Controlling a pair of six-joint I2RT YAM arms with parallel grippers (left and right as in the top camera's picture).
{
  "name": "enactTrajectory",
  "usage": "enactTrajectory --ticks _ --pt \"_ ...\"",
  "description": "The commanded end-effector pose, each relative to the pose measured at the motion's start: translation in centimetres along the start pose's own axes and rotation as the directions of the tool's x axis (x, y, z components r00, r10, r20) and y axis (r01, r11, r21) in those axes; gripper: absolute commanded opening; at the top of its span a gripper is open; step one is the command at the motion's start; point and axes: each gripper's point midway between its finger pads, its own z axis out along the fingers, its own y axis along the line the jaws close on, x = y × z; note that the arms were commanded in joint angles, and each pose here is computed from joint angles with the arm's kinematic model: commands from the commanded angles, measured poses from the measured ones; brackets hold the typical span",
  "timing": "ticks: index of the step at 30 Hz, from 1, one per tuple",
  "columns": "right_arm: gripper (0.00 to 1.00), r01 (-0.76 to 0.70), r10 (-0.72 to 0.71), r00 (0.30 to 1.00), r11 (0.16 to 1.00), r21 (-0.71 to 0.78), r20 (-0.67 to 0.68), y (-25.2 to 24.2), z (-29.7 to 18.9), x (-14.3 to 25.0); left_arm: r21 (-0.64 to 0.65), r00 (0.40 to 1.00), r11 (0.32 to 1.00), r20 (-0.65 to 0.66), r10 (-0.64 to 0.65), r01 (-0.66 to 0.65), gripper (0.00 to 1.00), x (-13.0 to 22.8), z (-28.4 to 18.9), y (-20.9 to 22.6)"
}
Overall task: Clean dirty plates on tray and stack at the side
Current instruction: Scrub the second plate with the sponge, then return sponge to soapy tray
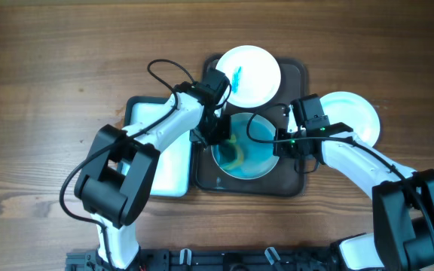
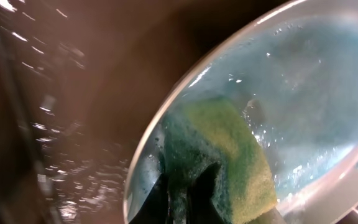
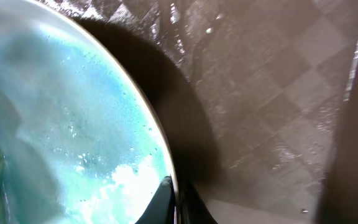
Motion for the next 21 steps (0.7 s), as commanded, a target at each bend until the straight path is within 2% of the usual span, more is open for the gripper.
enactTrajectory --ticks 1,3,5,7,12,14,17,18,19,21 --pt "0.04 -0.028 0.031 0.998 0.997 0.069 -0.045 -1.8 1.0 1.7 -0.058 0.992 0.998 0.126 0.032 -0.025 0.04 -2.3 -0.8 1.3" --pt "0.04 -0.028 0.032 0.998 0.997 0.070 -0.046 -1.9 1.0 1.7 0.100 0.990 0.991 0.118 0.074 -0.086 0.04 -2.2 0.2 -2.7" --pt "0.04 -0.028 0.031 0.998 0.997 0.070 -0.047 -1.9 1.0 1.7 0.156 0.990 0.984 0.127 0.067 -0.086 0.04 -2.2 1.0 -4.9" --pt "0.04 -0.028 0.031 0.998 0.997 0.070 -0.048 -1.9 1.0 1.7 0.259 0.988 0.954 0.088 0.130 -0.148 0.04 -0.4 2.5 -8.9" --pt "0.04 -0.029 0.033 0.998 0.997 0.072 -0.052 -1.9 1.0 1.8 0.345 0.982 0.921 0.026 0.185 -0.183 0.04 2.0 3.5 -11.6" --pt "0.04 -0.029 0.034 0.998 0.997 0.074 -0.055 -1.9 1.0 1.9 0.318 0.986 0.936 -0.008 0.164 -0.153 0.04 2.0 3.5 -10.0" --pt "0.04 -0.030 0.034 0.998 0.997 0.074 -0.057 -2.0 1.0 2.0 0.192 0.995 0.979 -0.060 0.084 -0.071 0.04 1.9 3.3 -5.4" --pt "0.04 -0.030 0.034 0.998 0.997 0.074 -0.057 -2.0 1.0 2.0 0.093 0.998 0.995 -0.053 0.039 -0.034 0.04 1.4 3.0 -2.7" --pt "0.04 -0.030 0.034 0.998 0.997 0.074 -0.057 -2.0 1.0 2.0 0.023 0.998 0.999 -0.033 0.050 -0.049 0.04 0.8 2.3 -0.6" --pt "0.04 -0.030 0.034 0.998 0.997 0.074 -0.056 -1.9 1.0 1.9 -0.036 0.999 0.998 0.015 0.051 -0.050 0.04 -0.3 0.9 1.3"
